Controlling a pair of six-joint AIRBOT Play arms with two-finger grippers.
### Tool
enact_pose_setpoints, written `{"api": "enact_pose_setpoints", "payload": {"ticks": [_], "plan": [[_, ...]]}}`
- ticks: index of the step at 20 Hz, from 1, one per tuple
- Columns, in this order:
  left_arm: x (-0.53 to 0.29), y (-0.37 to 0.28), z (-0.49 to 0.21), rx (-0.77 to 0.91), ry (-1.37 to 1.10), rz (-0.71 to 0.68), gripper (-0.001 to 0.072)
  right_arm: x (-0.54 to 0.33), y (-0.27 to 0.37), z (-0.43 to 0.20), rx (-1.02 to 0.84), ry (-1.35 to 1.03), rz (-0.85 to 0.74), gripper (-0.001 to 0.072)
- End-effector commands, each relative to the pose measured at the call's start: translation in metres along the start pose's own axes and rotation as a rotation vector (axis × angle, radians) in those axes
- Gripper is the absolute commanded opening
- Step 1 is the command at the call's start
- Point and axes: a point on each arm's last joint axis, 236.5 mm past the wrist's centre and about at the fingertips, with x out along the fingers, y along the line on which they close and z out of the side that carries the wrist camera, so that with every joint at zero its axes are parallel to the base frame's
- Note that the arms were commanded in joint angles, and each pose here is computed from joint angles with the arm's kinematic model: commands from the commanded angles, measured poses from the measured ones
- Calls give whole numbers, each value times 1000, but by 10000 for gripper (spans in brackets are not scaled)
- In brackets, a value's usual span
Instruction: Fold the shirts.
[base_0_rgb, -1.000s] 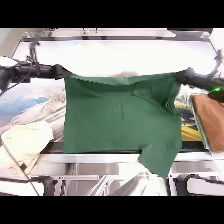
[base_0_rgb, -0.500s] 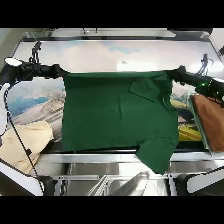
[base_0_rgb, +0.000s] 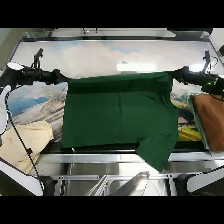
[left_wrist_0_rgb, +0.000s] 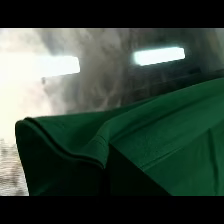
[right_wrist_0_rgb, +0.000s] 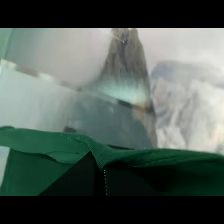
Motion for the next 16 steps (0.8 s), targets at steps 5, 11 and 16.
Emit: {"api": "enact_pose_setpoints", "payload": {"ticks": [5,11,16], "plan": [[22,33,-53,-112,69,26,21,-13,-40,-61,-9,266,-170,16],[26,40,-67,-125,95,45,21,-22,-59,-76,-6,334,-251,15],[24,27,-78,-128,146,0,20,-25,-66,-78,-6,345,-284,16]]}}
